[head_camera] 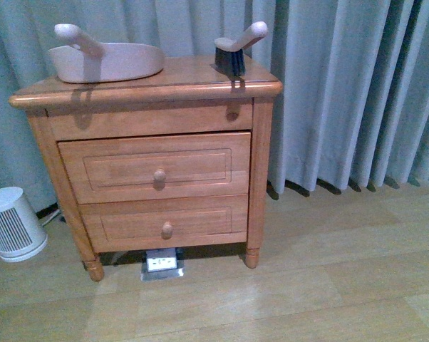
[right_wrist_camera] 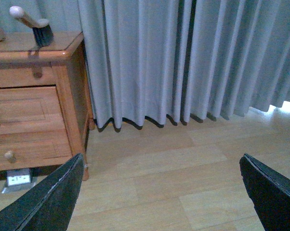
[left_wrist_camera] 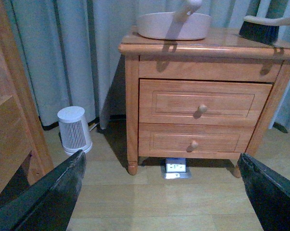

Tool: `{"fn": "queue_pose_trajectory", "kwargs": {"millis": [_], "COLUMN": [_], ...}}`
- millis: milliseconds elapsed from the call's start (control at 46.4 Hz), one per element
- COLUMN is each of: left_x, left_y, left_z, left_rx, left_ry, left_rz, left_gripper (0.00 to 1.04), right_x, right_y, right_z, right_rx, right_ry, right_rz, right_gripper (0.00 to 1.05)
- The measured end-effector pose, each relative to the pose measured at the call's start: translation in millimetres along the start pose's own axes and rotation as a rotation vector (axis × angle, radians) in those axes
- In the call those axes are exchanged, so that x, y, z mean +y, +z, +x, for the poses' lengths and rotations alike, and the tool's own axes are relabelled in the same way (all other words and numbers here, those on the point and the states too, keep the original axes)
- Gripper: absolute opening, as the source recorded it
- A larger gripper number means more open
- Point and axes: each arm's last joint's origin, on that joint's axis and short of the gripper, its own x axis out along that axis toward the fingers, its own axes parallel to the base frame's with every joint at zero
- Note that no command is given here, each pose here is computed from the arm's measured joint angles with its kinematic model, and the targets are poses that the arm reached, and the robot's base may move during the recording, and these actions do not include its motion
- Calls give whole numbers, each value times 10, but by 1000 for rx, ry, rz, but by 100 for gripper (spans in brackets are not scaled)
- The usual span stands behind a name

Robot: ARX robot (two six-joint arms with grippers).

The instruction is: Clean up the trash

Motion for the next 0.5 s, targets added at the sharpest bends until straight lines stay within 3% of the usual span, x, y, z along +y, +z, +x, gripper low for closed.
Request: {"fn": "queue_pose_trajectory", "kwargs": {"millis": [496], "left_x": [0], "left_y": [0], "left_z": [0], "left_rx": [0], "left_ry": [0], "left_rz": [0], "left_gripper": [97], "right_x": [0], "right_y": [0], "right_z": [0], "right_rx": [0], "right_ry": [0], "right_rz": [0], "right_gripper": [97]}}
